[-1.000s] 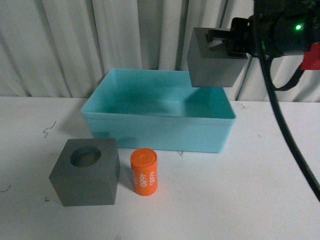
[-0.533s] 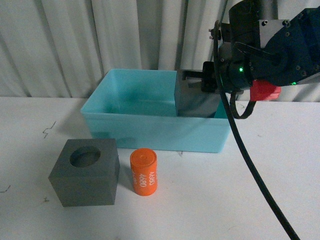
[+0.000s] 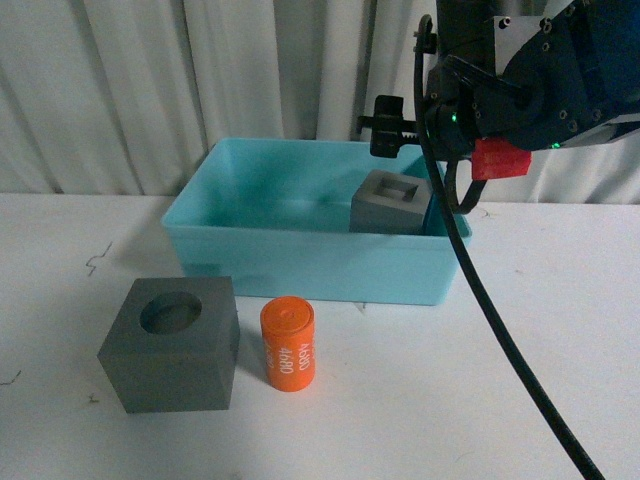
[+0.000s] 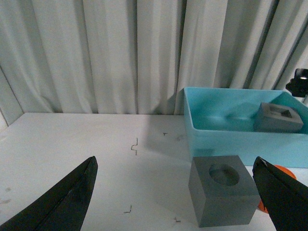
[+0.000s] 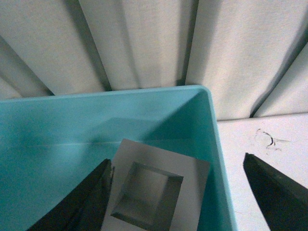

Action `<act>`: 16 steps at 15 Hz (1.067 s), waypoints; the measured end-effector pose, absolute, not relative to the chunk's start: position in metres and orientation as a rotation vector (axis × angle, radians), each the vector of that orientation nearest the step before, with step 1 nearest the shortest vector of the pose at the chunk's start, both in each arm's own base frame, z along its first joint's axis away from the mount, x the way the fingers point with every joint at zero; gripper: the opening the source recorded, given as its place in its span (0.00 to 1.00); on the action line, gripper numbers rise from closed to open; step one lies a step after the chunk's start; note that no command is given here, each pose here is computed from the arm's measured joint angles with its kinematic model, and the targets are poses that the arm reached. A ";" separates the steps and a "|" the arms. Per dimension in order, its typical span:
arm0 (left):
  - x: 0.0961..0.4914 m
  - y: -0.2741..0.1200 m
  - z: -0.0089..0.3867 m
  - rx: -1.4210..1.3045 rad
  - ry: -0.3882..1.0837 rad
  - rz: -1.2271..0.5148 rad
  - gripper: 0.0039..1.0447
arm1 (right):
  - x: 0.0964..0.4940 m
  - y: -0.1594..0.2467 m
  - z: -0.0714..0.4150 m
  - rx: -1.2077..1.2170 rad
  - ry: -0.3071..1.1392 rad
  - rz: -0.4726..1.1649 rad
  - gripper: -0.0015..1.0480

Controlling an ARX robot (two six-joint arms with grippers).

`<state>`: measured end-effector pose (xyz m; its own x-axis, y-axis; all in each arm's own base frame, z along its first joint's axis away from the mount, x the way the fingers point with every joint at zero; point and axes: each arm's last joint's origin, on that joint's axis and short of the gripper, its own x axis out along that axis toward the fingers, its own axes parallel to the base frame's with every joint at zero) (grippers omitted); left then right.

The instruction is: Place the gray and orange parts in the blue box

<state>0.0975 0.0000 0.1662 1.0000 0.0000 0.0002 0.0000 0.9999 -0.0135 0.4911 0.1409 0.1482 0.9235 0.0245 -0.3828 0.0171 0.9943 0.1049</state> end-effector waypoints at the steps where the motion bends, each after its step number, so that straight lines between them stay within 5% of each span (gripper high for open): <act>1: 0.097 0.000 0.166 -0.014 0.000 0.000 0.94 | 0.480 0.134 0.159 0.120 0.350 0.001 0.91; 6: 0.097 0.000 0.166 -0.014 0.000 0.000 0.94 | 0.351 0.068 0.274 0.215 0.071 -0.038 0.94; 9: 0.097 0.000 0.166 -0.014 0.000 0.000 0.94 | 0.244 0.045 0.190 0.229 0.453 -0.186 0.94; 10: 0.097 0.000 0.166 -0.014 0.000 0.000 0.94 | 0.231 0.045 0.180 0.251 0.461 -0.179 0.93; 12: 0.097 0.000 0.166 -0.014 0.000 0.001 0.94 | 0.223 0.035 0.181 0.171 0.130 -0.019 0.70; 16: 0.097 0.000 0.166 -0.014 0.000 0.000 0.94 | 0.185 0.018 0.179 0.023 0.005 -0.004 0.21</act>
